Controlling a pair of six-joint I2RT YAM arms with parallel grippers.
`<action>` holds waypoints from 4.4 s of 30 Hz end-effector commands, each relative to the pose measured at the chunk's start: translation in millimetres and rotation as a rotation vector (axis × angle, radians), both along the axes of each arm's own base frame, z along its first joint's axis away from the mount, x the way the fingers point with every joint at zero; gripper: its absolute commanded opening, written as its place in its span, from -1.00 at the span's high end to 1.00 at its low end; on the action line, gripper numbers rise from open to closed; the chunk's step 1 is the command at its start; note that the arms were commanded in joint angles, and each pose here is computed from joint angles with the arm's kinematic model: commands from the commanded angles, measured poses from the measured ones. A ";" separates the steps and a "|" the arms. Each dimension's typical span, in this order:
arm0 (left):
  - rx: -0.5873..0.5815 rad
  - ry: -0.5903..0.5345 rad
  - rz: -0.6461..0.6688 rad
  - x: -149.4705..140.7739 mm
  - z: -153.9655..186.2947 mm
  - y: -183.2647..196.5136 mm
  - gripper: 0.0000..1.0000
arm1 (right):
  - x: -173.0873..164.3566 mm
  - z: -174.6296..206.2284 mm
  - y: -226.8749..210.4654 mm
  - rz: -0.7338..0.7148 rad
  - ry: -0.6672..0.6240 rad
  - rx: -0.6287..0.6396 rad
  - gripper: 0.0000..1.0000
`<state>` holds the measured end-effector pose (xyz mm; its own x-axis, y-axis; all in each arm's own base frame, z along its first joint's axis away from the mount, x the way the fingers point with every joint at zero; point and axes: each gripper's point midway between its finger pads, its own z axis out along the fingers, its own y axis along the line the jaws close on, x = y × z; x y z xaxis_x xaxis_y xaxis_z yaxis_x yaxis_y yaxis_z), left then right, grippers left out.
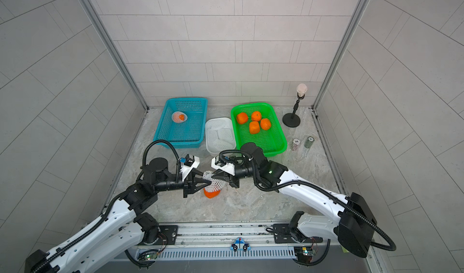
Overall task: Remove foam nets from oranges
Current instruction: Place the foam net into the storage box, then pick up the orange from the center of the board.
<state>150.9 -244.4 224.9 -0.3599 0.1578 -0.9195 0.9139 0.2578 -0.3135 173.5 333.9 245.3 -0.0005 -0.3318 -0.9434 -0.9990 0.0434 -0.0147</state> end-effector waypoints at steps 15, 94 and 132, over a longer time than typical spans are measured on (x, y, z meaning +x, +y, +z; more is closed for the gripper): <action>-0.073 0.307 0.375 64.4 32.7 4.7 1.00 | 48.1 27.9 -52.9 -0.446 -0.019 -0.023 -0.32; 0.105 0.786 0.972 346.1 -42.9 -2.0 -0.65 | 139.0 -16.2 -133.7 -1.121 0.019 -0.236 -0.99; 0.336 0.568 0.898 106.0 -73.4 96.5 -1.00 | -16.1 -144.6 5.9 0.169 -0.251 -0.344 -1.00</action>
<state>267.8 -165.2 167.2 -0.8181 -0.1623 -0.5517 0.1457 0.8695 -0.4719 153.7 325.2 84.8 0.1950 -0.6565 -0.7287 -0.9804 -0.1101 -0.1631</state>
